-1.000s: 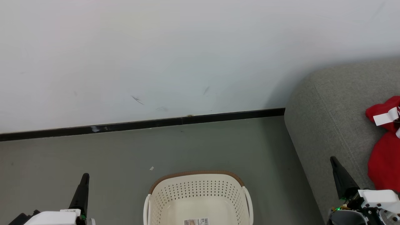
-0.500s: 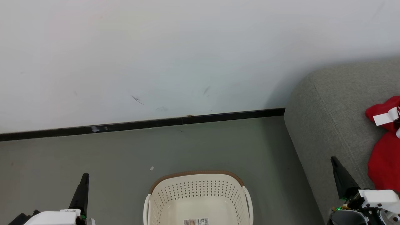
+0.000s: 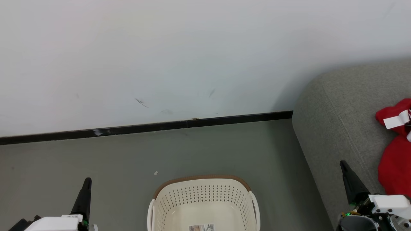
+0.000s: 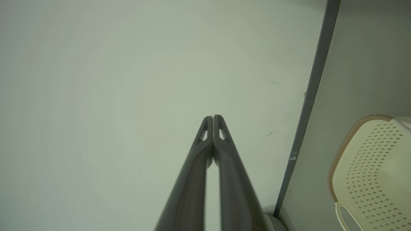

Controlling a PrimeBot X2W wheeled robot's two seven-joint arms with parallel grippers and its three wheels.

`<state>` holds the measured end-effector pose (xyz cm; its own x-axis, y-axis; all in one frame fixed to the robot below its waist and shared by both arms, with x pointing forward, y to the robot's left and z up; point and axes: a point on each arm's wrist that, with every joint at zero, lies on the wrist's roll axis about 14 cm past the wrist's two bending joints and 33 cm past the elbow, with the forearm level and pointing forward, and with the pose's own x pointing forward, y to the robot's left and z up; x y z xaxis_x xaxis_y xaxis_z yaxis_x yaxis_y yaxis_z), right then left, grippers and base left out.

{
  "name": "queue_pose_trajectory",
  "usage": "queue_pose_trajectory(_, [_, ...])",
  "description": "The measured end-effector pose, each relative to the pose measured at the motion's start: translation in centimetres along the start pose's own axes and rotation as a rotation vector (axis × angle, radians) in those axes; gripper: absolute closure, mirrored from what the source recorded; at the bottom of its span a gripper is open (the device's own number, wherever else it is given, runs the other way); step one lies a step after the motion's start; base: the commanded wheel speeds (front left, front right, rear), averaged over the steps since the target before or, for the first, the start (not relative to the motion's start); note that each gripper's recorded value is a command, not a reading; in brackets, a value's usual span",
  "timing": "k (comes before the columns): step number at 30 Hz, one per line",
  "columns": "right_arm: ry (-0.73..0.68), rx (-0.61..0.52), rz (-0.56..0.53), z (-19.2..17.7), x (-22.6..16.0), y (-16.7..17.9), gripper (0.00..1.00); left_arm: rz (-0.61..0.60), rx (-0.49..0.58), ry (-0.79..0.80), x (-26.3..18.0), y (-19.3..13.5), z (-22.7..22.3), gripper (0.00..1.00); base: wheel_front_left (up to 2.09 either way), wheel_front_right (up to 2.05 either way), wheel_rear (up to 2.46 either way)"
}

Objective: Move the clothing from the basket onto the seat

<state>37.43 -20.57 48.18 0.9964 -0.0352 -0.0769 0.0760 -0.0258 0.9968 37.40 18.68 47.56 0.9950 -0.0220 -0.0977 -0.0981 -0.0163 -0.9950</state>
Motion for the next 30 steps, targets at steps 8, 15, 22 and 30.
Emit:
queue_pose_trajectory(8, [-0.001,0.000,0.000,0.01,0.00,-0.01,1.00,0.000,0.000,-0.001,0.00,-0.01,0.01,1.00,0.00,0.00,0.00])
queue_pose_trajectory(15, [-0.002,0.001,0.000,0.05,0.00,0.00,1.00,-0.001,-0.001,-0.001,0.00,-0.01,0.01,1.00,0.00,0.00,0.00])
queue_pose_trajectory(22, [-0.003,0.001,0.000,0.06,0.00,-0.01,1.00,-0.001,-0.001,-0.001,0.00,-0.02,0.01,1.00,0.00,0.00,0.00])
queue_pose_trajectory(30, [-0.001,0.002,0.000,0.03,0.00,-0.02,1.00,-0.001,-0.001,0.002,0.00,-0.02,-0.03,1.00,0.00,0.00,0.00])
